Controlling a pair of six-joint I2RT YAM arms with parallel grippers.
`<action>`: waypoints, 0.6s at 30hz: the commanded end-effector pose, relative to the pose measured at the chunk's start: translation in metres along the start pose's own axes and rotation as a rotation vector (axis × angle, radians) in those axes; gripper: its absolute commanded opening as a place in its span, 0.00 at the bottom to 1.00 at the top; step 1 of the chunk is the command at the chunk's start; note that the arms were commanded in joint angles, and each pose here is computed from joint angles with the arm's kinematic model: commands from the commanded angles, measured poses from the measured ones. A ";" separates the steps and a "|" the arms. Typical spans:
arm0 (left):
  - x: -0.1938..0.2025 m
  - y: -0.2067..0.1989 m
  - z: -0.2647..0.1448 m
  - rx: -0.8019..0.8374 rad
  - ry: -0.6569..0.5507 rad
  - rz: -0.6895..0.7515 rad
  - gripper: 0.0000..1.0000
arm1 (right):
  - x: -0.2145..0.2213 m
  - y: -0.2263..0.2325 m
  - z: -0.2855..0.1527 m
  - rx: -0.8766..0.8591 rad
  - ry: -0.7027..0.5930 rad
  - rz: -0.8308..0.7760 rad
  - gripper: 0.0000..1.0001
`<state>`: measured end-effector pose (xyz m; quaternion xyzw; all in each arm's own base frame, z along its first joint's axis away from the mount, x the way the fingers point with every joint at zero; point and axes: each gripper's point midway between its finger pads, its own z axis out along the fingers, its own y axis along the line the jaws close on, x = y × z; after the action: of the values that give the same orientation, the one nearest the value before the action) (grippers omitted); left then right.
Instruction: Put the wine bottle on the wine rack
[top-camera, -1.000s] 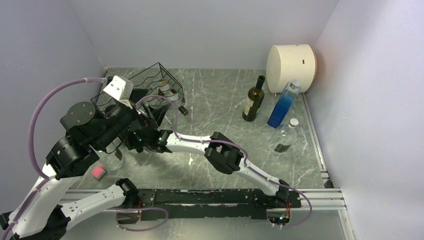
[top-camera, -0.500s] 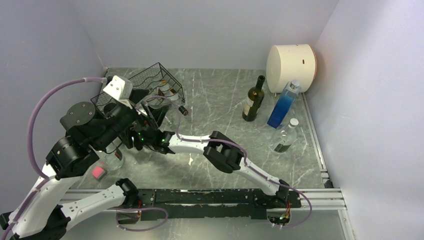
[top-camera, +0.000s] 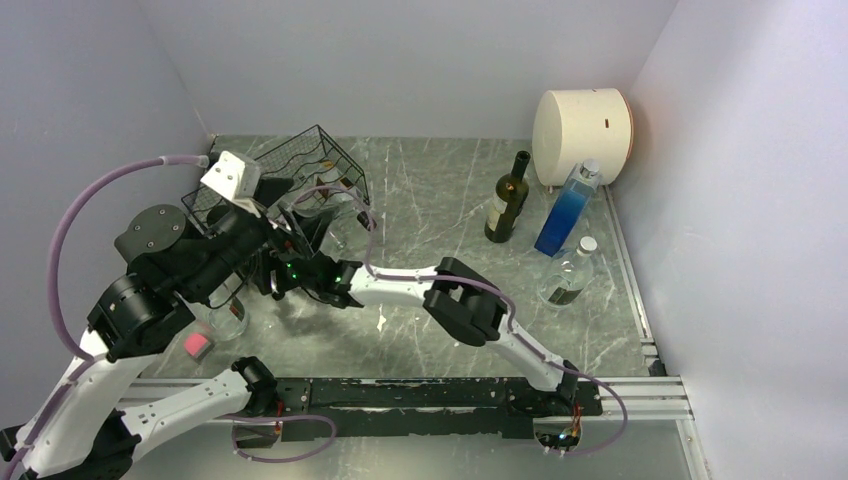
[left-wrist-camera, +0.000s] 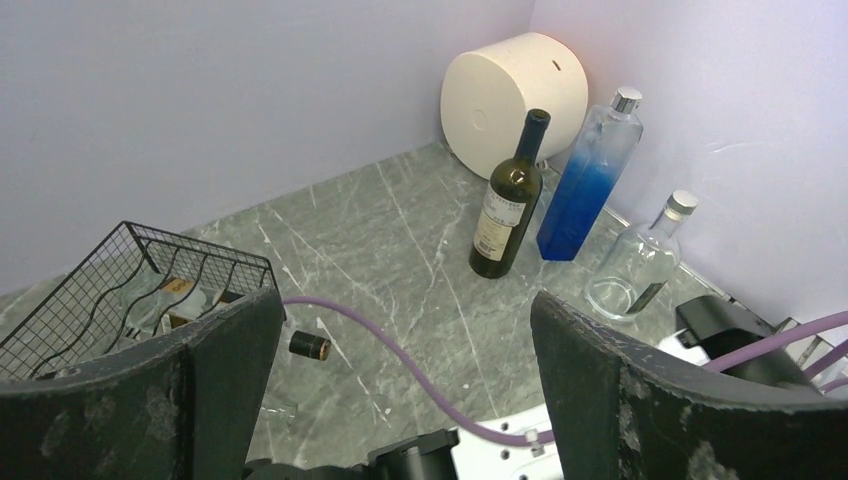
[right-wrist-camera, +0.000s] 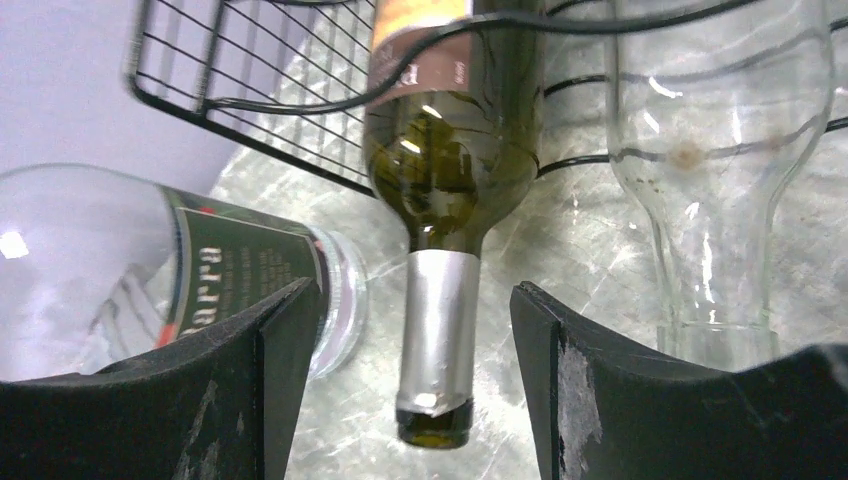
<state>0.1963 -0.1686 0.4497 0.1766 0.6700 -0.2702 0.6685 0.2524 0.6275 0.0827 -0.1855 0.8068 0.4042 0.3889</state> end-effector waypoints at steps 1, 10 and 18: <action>-0.017 0.005 -0.010 -0.024 -0.043 0.002 0.98 | -0.034 0.019 -0.020 -0.045 -0.075 0.002 0.73; -0.022 0.011 -0.012 -0.055 -0.061 0.009 0.98 | -0.021 0.009 -0.063 -0.044 -0.019 -0.021 0.63; -0.024 0.018 -0.014 -0.094 -0.090 0.007 0.98 | -0.064 -0.032 -0.143 0.105 -0.065 -0.162 0.65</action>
<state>0.1972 -0.1540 0.4568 0.1554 0.6656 -0.2517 0.6853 0.2164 0.5339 0.1176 -0.2193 0.8129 0.3774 0.3855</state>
